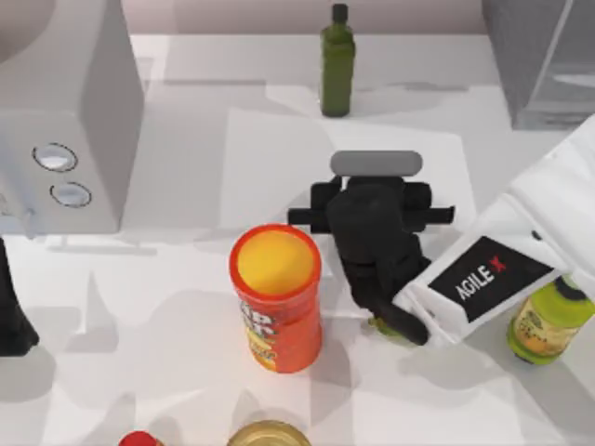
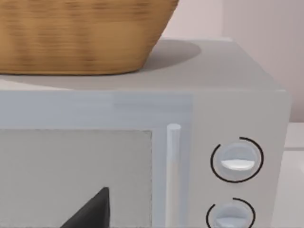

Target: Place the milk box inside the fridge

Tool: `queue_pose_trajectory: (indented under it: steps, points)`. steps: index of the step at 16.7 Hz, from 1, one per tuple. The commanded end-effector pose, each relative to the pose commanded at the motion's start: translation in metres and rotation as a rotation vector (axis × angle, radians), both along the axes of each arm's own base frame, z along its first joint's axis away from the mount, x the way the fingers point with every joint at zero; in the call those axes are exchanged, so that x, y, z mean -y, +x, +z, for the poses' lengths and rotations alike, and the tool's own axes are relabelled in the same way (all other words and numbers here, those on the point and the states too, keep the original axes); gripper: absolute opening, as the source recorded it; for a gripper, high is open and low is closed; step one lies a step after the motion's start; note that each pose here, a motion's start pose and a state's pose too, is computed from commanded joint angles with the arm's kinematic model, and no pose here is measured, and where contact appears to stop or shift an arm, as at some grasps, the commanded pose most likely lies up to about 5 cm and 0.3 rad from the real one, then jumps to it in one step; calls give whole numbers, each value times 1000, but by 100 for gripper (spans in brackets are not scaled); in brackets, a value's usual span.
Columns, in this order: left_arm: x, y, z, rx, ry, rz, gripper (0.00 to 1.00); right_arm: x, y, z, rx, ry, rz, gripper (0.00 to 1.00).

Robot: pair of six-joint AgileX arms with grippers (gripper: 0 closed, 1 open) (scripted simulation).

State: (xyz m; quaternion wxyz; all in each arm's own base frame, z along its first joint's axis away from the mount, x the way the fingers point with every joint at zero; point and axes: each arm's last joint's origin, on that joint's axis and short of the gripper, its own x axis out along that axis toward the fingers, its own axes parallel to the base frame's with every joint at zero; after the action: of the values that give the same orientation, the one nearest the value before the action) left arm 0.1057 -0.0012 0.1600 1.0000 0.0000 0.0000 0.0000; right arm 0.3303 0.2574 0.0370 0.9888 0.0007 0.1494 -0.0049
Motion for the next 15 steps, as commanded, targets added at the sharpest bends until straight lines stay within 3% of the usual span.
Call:
queue_pose_trajectory:
  steps: [5,15]
  points:
    - [0,0,0,0,0,0,100,0,0,0,0,0,0,2]
    - [0,0,0,0,0,0,100,-1,0,1,2,1,0,0]
